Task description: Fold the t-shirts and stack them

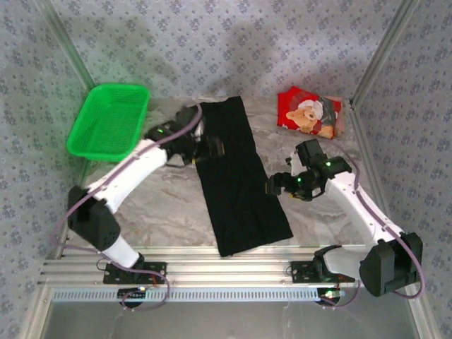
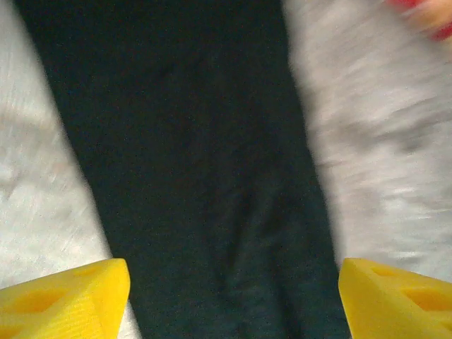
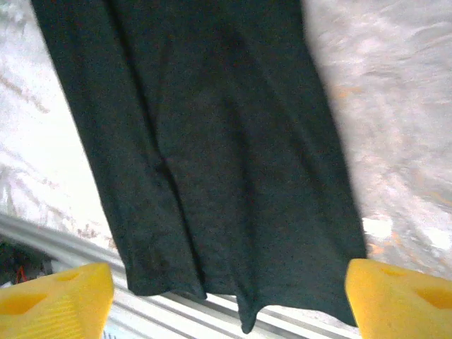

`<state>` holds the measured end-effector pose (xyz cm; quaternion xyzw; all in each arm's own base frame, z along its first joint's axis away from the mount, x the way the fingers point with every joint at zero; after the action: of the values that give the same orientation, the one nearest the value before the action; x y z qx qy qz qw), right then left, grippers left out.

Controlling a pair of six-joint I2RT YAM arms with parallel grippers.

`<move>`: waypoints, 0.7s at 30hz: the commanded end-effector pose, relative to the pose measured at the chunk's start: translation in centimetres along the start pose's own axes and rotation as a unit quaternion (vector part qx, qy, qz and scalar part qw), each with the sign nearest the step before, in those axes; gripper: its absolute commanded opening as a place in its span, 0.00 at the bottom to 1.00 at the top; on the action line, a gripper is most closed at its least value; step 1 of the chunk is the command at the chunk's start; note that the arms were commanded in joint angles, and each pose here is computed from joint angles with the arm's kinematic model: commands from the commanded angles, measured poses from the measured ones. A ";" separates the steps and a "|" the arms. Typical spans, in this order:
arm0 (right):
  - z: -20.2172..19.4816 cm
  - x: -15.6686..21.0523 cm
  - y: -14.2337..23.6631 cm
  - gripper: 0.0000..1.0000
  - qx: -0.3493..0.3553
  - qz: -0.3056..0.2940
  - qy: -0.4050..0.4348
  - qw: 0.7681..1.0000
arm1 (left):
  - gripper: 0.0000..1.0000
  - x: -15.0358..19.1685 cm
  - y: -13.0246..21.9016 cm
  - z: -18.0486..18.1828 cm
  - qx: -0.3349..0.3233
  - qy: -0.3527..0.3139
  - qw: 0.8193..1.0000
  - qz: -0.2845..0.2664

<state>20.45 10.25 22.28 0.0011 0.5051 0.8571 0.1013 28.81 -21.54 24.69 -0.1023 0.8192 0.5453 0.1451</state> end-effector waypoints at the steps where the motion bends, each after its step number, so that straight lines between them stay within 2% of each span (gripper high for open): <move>1: 1.0 1.0 -1.2 0.81 -0.054 0.020 0.033 0.998 | 0.76 0.6 -1.2 -1.1 0.019 0.038 0.998 -0.043; 6: 0.9 2.8 -4.6 0.71 -0.017 0.077 0.070 0.994 | 0.73 2.3 -6.5 -0.3 -0.024 0.047 0.999 -0.004; 11: 1.9 4.4 -7.5 0.63 0.058 0.113 0.132 0.983 | 0.70 2.9 -10.4 0.4 -0.037 0.068 0.997 0.013; 13: 1.8 4.8 -8.5 0.56 0.097 0.121 0.157 0.975 | 0.69 3.0 -12.0 0.6 -0.043 0.075 0.996 0.024; 16: 1.7 4.9 -9.7 0.49 0.161 0.111 0.180 0.964 | 0.67 2.9 -13.7 0.9 -0.054 0.077 0.995 0.032; 21: 2.5 4.5 -11.0 0.49 0.216 0.088 0.225 0.946 | 0.66 2.5 -15.7 1.4 -0.062 0.084 0.994 0.038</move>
<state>17.34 18.06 13.10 -0.0843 0.6510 0.7471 -0.1051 31.09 -26.37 11.60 -0.1227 0.8035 0.5790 0.0636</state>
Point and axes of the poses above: each hand's point on the last joint's axis, 136 mm out from that joint toward the fingers, its own y axis back along the fingers, its own z axis along the line the jaws close on, x = y × z, the point moved 9 cm from there along y, back along the fingers, and after that the axes turned 10 degrees about -y, right-handed, at the moved point
